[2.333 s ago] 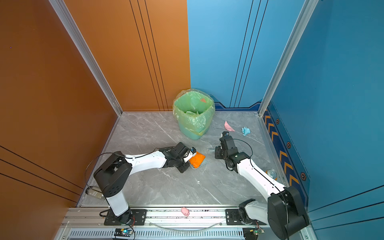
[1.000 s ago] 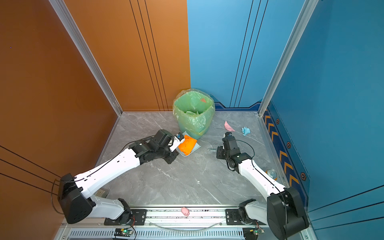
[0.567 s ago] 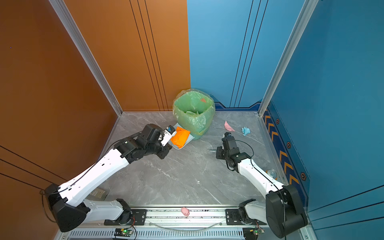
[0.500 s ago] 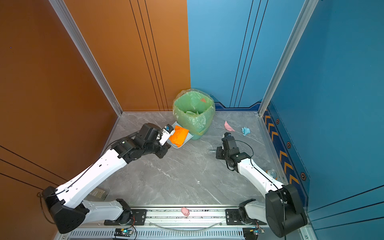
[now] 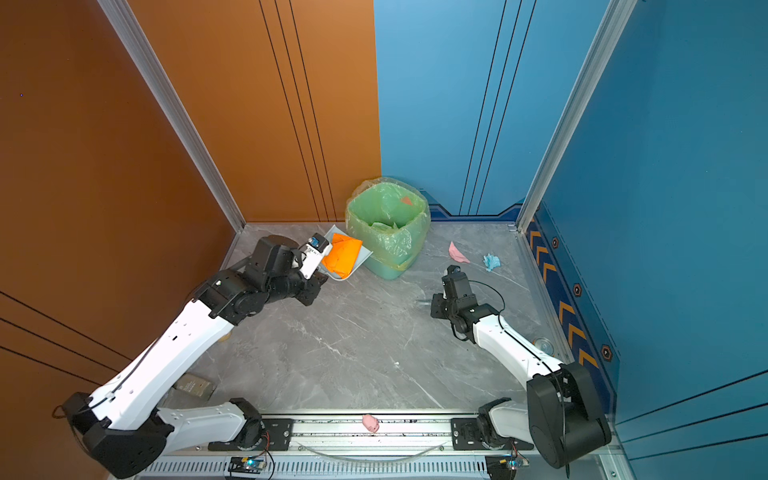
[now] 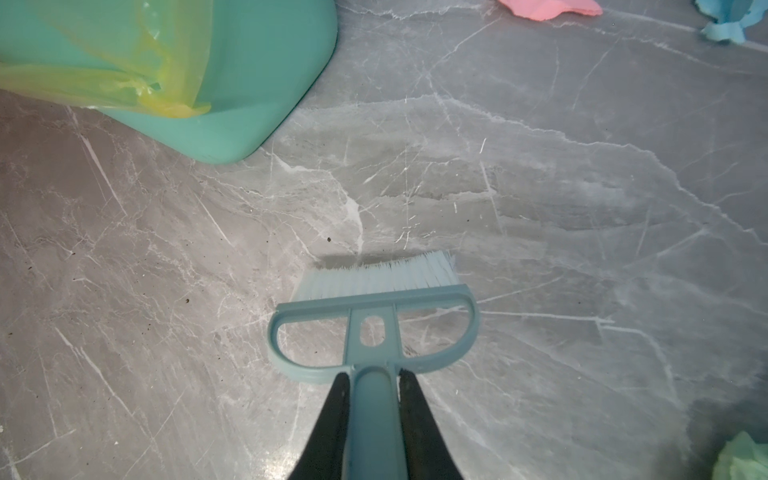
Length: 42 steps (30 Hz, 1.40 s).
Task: Sweep away the paper scraps from the table
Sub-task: 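Carry the dustpan with the left gripper up over the bin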
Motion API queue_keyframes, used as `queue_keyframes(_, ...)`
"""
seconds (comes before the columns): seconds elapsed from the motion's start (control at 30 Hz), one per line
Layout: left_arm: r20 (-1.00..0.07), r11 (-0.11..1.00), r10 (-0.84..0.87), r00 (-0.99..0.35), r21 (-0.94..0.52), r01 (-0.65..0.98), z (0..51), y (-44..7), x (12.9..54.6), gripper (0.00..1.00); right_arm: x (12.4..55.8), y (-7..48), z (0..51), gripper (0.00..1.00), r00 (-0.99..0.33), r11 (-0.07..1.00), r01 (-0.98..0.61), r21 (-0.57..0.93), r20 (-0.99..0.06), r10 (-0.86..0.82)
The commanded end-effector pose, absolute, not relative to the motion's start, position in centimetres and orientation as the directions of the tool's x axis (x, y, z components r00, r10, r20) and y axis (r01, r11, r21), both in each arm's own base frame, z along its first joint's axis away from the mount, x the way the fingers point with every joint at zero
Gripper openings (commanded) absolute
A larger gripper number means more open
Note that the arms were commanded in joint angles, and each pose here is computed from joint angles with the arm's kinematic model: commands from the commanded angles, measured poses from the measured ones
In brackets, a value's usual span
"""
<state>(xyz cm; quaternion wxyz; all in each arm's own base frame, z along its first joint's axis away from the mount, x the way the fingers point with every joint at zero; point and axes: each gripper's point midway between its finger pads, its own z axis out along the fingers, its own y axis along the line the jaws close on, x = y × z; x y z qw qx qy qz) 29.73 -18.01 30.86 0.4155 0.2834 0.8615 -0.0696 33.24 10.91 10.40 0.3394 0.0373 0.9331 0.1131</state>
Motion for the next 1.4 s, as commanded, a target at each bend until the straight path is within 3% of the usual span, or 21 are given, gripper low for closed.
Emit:
queue_keyframes(0.0, -0.774, 0.839, 0.43, -0.465, 0.152, 0.523, 32.7, -17.2, 30.4, 0.0, 33.9, 11.3, 11.0, 0.0, -0.758, 0.966, -0.014, 0.258, -0.633, 0.158)
queue_keyframes(0.73, -0.826, 0.863, 0.407, -0.39, 0.209, 0.459, 37.2, -17.6, 37.3, 0.0, 33.9, 11.4, 10.8, 0.0, -0.759, 0.965, -0.015, 0.261, -0.632, 0.159)
queue_keyframes(1.37, -0.785, 0.838, 0.495, -0.371, 0.321, 0.441, 36.7, -18.1, 43.1, 0.0, 33.5, 11.2, 11.1, 0.0, -0.752, 0.964, -0.011, 0.264, -0.638, 0.166)
